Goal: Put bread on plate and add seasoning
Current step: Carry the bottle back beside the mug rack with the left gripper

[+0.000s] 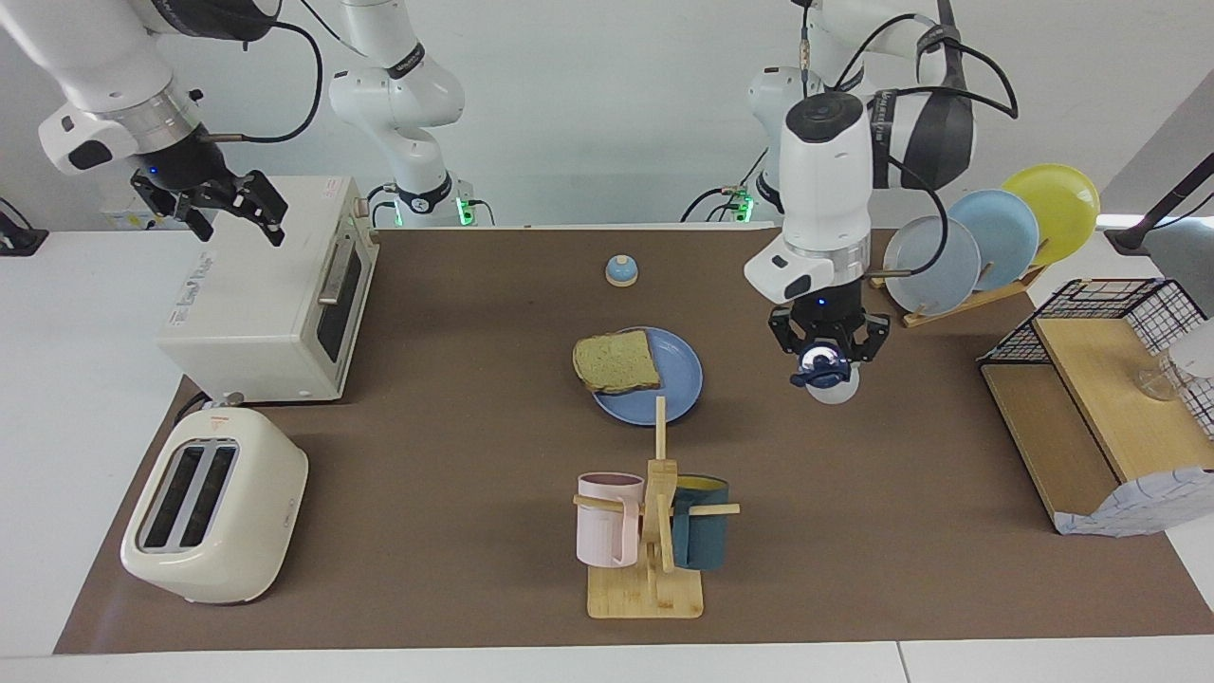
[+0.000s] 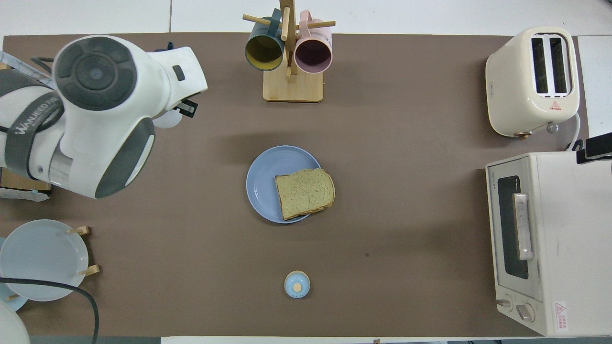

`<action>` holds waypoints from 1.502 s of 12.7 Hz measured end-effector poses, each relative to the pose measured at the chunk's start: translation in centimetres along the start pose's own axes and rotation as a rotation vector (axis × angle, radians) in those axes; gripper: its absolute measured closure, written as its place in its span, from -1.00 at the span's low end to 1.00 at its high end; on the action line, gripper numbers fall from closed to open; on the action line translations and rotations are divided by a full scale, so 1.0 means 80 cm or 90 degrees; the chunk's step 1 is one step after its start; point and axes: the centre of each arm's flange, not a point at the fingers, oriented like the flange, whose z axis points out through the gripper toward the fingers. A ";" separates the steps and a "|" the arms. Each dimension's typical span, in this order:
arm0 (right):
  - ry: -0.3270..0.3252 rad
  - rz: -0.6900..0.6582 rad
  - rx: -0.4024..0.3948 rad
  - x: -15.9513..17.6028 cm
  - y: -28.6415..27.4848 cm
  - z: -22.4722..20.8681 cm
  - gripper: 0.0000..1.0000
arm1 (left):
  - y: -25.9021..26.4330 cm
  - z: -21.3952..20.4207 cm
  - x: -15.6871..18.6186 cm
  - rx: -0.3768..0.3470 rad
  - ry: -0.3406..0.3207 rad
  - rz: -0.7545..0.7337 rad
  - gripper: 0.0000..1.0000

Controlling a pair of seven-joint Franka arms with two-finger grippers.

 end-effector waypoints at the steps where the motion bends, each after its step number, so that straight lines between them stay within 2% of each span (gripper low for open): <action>1: 0.000 0.000 0.000 0.000 0.000 0.000 -1.00 | -0.020 0.016 0.001 -0.021 0.051 -0.051 0.11; 3: 0.000 0.000 0.000 0.000 0.000 0.000 -1.00 | -0.055 0.047 -0.005 -0.054 0.131 -0.128 0.11; 7: 0.000 0.000 0.000 0.000 0.000 0.000 -1.00 | -0.084 0.132 -0.012 -0.072 0.205 -0.188 0.11; 10: 0.000 0.000 0.000 0.000 0.000 0.000 -1.00 | -0.072 0.209 -0.010 -0.082 0.221 -0.190 0.11; 13: 0.000 0.000 0.000 0.000 0.000 0.000 -1.00 | -0.055 0.258 0.004 -0.094 0.224 -0.186 0.11; 19: 0.000 0.000 0.000 0.000 0.000 0.000 -1.00 | -0.030 0.275 0.008 -0.101 0.220 -0.133 0.11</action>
